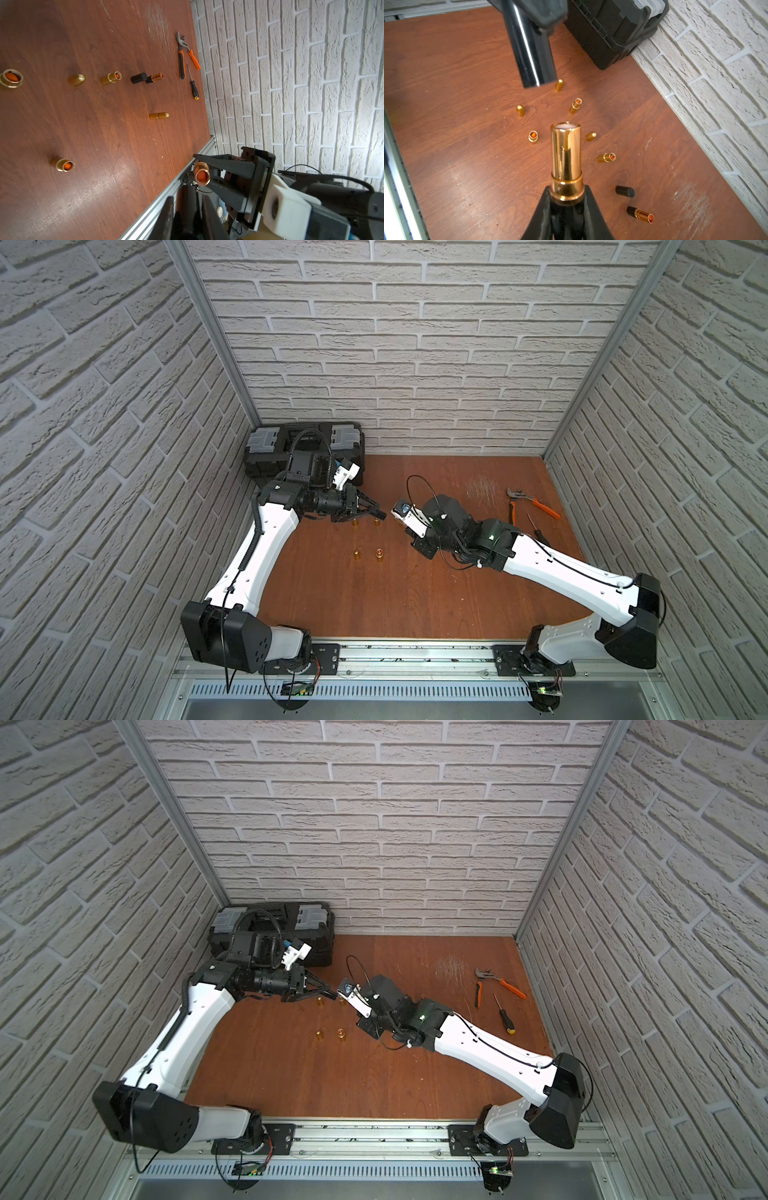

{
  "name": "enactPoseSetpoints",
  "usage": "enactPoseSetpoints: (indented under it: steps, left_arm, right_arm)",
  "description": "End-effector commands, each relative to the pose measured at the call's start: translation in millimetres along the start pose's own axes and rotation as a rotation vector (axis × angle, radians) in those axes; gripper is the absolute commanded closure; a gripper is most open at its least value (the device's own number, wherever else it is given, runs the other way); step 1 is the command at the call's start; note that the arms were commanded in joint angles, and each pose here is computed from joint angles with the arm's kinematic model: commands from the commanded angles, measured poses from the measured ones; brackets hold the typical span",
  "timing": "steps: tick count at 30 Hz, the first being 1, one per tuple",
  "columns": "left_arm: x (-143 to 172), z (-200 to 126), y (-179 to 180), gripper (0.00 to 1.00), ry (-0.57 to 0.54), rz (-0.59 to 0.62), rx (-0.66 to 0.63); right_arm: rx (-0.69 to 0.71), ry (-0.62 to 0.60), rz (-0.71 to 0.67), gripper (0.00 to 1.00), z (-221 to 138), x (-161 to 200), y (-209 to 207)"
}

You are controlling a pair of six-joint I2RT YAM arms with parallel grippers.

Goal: Open the lipstick cap
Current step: Open the cover of the lipstick, then place the cover at the center of the board.

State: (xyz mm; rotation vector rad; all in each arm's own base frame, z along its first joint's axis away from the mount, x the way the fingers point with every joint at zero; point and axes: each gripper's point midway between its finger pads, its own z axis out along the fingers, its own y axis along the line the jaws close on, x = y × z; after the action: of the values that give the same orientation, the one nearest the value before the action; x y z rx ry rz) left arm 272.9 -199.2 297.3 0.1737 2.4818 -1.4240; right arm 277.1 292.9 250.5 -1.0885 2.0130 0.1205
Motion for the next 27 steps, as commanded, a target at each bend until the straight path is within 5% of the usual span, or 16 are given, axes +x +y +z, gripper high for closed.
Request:
enactPoseSetpoints:
  steps: [1, 12, 20, 27]
  left_arm:
    - [8, 4, 17, 0.92, 0.025, 0.034, -0.141]
    - [18, 115, 99, 0.9, 0.103, 0.334, -0.697]
    - [31, 173, 129, 0.89, 0.136, 0.44, -0.762]
    - [34, 194, 145, 0.89, 0.166, 0.505, -0.823]
  right_arm:
    - [0.07, -0.044, 0.054, 0.96, -19, -4, -17]
    - [0.123, -0.069, 0.065, 0.95, -67, -4, -35]
    - [0.133, -0.068, 0.06, 0.95, -77, 4, -38]
    - [0.133, -0.051, 0.053, 0.95, -70, 7, -36]
